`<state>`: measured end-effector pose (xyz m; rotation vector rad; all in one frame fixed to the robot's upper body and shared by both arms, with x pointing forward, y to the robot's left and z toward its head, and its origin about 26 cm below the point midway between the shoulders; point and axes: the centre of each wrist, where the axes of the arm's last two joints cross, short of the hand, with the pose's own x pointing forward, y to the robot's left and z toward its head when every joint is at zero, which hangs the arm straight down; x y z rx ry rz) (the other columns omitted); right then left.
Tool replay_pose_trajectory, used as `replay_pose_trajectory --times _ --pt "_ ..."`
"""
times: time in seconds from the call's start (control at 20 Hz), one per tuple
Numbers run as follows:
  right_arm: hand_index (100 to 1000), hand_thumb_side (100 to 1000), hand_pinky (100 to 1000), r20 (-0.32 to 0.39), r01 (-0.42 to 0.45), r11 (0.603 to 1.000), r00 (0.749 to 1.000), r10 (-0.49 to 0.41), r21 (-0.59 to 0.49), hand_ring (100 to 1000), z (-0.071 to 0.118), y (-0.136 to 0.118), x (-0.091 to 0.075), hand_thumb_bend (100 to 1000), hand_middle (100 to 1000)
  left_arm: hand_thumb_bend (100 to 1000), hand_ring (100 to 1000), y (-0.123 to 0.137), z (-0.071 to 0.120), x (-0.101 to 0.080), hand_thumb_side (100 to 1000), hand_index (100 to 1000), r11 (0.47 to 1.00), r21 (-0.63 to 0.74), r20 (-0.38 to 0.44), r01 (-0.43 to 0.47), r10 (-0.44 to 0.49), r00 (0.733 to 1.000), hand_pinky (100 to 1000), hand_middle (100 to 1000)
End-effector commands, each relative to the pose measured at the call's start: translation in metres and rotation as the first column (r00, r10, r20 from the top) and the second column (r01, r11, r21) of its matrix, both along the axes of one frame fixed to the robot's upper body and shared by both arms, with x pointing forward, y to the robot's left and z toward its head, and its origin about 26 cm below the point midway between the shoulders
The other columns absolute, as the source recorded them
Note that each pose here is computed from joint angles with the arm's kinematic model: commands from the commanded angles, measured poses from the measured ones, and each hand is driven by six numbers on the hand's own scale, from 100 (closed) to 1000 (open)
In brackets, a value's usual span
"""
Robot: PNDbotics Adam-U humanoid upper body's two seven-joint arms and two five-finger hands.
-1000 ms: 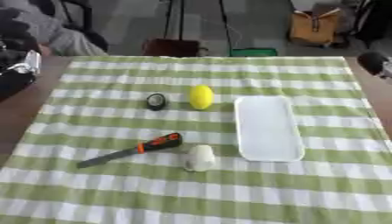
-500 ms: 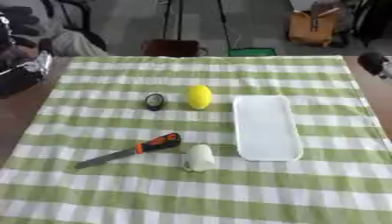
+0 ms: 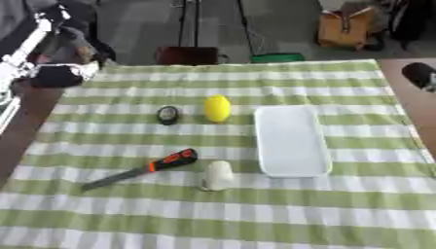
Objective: Pick up objects on the table and place them in the box.
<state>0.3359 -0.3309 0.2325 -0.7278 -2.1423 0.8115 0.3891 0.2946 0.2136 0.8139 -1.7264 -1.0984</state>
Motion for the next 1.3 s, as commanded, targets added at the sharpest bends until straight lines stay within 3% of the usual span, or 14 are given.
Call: replay_pose_trajectory --times 0.05,0.3,0.5,0.7,0.9,0.95,1.15,1.3 --pt "851 524 530 0.017 0.003 1.0 1.0 -0.002 -0.028 590 0.009 -0.003 -0.001 700 668 454 833 -0.009 -0.005 0.014 267 864 0.995 0.103 -0.09 -0.008 0.018 0.996 795 864" --pt "851 524 530 0.012 0.002 0.999 1.0 -0.001 -0.032 590 0.009 -0.003 0.0 700 668 538 867 -0.046 -0.033 0.036 281 867 0.969 0.246 -0.257 0.012 0.053 0.965 835 867" --pt "851 524 530 0.008 0.0 1.0 1.0 0.0 -0.031 590 0.008 -0.003 0.0 700 668 592 888 -0.065 -0.06 0.047 305 876 0.925 0.373 -0.363 0.078 0.068 0.929 856 873" --pt "851 525 530 0.007 0.003 1.0 1.0 -0.003 -0.03 590 0.008 -0.004 0.0 700 668 590 883 -0.059 -0.069 0.061 305 875 0.9 0.424 -0.424 0.102 0.097 0.9 856 872" --pt "851 525 530 0.006 0.009 1.0 1.0 -0.008 -0.027 589 0.007 -0.005 0.0 700 668 519 862 -0.041 -0.063 0.077 251 847 0.896 0.436 -0.466 0.079 0.15 0.872 844 857" --pt "851 525 530 0.006 0.01 1.0 1.0 -0.01 -0.026 589 0.007 -0.005 0.0 700 668 451 849 -0.037 -0.06 0.081 223 842 0.897 0.436 -0.478 0.074 0.161 0.864 833 852" --pt "851 525 530 0.006 0.012 1.0 1.0 -0.012 -0.023 589 0.006 -0.006 -0.001 700 668 431 841 -0.019 -0.054 0.093 218 841 0.902 0.427 -0.523 0.063 0.19 0.831 825 852" --pt "851 524 530 0.007 0.011 1.0 1.0 -0.011 -0.023 589 0.006 -0.006 0.0 700 668 432 839 -0.01 -0.054 0.098 222 843 0.905 0.422 -0.522 0.055 0.193 0.831 823 852"
